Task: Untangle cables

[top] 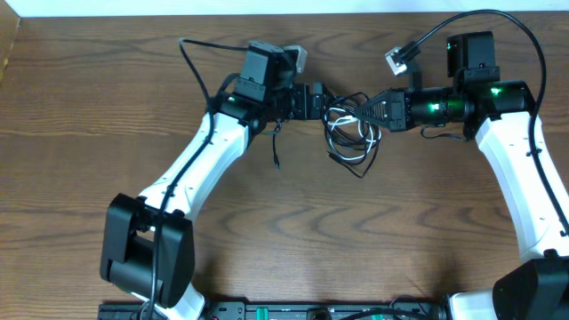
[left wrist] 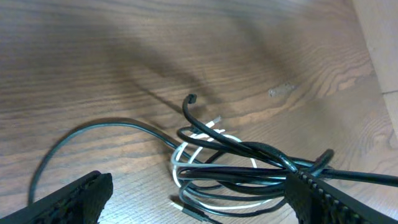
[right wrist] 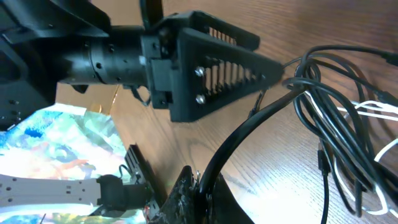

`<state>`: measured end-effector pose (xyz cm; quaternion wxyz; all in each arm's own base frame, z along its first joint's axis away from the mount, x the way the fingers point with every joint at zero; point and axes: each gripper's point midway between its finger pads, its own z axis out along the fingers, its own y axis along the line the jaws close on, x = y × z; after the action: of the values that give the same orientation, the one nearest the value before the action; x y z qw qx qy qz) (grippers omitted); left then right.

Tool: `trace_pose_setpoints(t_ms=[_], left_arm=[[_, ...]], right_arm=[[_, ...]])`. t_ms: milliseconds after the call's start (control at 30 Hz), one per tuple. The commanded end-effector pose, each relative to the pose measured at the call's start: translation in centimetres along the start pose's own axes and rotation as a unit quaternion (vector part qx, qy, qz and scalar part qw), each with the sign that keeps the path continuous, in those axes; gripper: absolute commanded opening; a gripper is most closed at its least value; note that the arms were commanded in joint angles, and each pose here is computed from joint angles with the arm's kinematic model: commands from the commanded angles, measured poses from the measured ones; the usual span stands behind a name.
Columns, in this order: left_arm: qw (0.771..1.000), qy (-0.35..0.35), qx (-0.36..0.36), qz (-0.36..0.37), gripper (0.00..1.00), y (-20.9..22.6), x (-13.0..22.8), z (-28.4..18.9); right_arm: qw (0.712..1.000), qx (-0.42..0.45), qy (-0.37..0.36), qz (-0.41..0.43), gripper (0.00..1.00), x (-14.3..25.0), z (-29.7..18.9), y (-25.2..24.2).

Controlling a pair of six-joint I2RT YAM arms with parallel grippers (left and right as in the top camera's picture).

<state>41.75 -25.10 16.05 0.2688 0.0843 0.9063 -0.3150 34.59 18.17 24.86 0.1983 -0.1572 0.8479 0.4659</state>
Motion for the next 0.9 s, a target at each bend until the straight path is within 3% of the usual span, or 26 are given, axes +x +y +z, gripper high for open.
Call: trace_pose_setpoints(t_ms=[0,200,467,700,867], left_arm=[[1.000,0.009,0.007,0.008,0.91,-1.0,0.7,0.7],[0.998,0.015,0.013,0.061,0.76,-1.9,1.3,1.1],[0.995,-0.007,0.033,0.089,0.67,-3.2,0.7,3.0],[0.992,0.001,0.055,0.111,0.60,-5.0,2.3,6.1],[0.989,-0.011,0.074,0.128,0.44,-6.5,2.6,7.8]], right_arm=[[1.000,-0.003,-0.009,-0.026,0.01,-0.7,-0.5,0.7],[1.000,0.002,-0.005,-0.022,0.01,-0.4,-0.4,0.6],[1.000,0.003,0.001,-0.016,0.01,-0.1,-0.4,0.6],[1.000,0.014,0.008,-0.009,0.01,0.3,-0.4,0.2],[1.000,0.024,0.012,-0.006,0.01,0.6,-0.4,-0.2]])
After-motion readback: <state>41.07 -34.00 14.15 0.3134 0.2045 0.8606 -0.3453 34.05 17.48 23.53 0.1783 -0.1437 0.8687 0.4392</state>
